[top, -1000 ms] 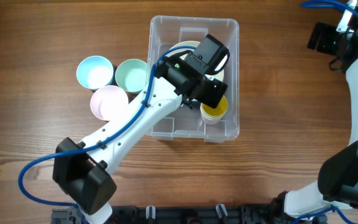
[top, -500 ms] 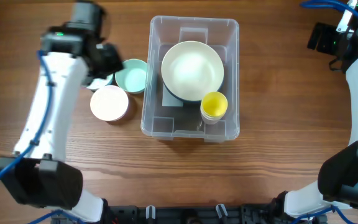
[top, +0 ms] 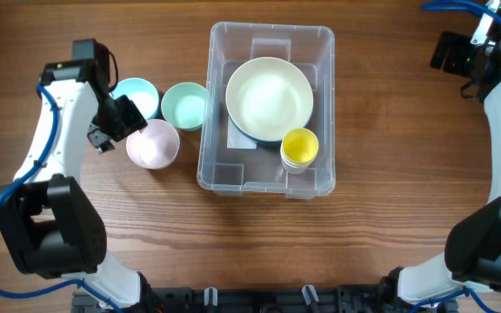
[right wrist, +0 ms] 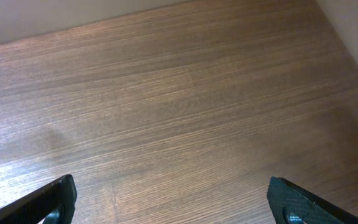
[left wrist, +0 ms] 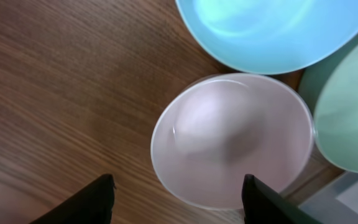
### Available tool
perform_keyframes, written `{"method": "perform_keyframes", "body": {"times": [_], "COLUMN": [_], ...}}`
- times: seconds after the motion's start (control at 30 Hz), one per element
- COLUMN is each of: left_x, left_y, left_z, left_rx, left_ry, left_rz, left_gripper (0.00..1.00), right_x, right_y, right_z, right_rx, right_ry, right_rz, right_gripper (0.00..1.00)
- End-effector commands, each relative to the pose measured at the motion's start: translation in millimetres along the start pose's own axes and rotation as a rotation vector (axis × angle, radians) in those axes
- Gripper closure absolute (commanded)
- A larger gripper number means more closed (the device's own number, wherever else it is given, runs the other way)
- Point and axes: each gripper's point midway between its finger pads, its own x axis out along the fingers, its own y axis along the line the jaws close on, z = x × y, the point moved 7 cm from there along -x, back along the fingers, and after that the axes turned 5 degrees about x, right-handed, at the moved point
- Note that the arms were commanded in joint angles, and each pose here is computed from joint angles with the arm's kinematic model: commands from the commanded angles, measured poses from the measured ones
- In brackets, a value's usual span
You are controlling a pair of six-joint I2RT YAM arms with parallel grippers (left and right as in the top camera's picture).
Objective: Pack container
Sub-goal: 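Release the yellow cup and move the left gripper to the pink bowl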
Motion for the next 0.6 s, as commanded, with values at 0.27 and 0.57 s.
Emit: {"method": "perform_keyframes", "body": {"times": [0.27, 0.57], "left_x": [58, 82], "left_y": [7, 12], "left_z": [-20, -32], "left_rx": [0.029, 0.029], "left_ry": [0.024, 0.031], "left_rz": [-0.009, -0.011], "left_gripper": [0.22, 0.43], "right_x": [2, 2], "right_y": [3, 3], "right_z": [-3, -4], "right_rx": [-0.008, -0.008], "right_ry": [0.009, 0.010], "right_rz": [0.006, 0.006], "right_gripper": [0.00, 0.00]}}
